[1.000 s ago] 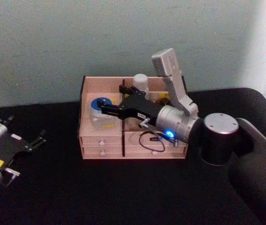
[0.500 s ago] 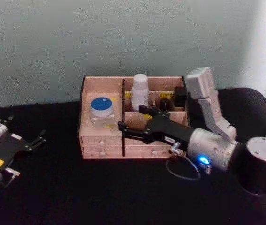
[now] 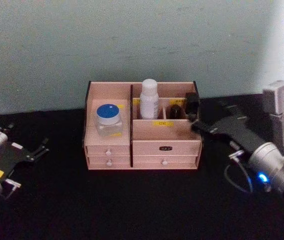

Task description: Pick up the facial cleanser and watermelon frost from the table and place them into the tiered storage box.

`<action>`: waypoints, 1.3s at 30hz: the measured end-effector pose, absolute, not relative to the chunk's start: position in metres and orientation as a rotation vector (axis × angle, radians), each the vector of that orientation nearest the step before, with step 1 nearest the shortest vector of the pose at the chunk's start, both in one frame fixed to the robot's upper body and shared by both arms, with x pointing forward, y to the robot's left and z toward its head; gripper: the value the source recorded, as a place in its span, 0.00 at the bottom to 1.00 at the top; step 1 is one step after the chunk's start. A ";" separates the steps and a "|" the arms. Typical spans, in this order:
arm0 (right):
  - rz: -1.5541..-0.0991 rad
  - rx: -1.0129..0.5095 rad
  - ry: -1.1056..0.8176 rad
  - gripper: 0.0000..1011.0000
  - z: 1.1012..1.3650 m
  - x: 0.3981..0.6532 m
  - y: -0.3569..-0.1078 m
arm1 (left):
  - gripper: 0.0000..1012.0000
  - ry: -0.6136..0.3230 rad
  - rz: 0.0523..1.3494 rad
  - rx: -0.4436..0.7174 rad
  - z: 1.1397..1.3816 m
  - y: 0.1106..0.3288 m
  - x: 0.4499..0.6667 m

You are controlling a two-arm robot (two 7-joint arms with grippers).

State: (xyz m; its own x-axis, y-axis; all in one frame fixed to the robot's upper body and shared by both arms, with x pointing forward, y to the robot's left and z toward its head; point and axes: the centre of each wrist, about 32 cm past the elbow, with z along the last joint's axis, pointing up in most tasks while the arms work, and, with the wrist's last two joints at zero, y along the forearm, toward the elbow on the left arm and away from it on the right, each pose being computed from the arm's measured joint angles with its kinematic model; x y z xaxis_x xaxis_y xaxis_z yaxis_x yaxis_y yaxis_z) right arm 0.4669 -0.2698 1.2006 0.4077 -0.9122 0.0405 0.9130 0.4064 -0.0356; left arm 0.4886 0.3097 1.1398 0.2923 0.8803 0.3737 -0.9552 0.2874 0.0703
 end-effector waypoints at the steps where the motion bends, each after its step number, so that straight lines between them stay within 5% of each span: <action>1: -1.191 -0.051 -0.028 0.99 1.200 0.466 -0.270 | 0.99 -0.285 1.248 0.304 1.140 0.310 0.489; 12: -1.562 -0.067 -0.105 0.99 1.169 0.473 -0.270 | 0.99 -0.285 1.248 0.304 1.140 0.310 0.489; 23: -1.653 -0.105 -0.061 0.99 1.137 0.480 -0.273 | 0.99 -0.285 1.248 0.305 1.140 0.310 0.489; 39: -1.650 -0.112 -0.039 0.99 1.135 0.481 -0.274 | 0.99 -0.285 1.248 0.304 1.140 0.310 0.489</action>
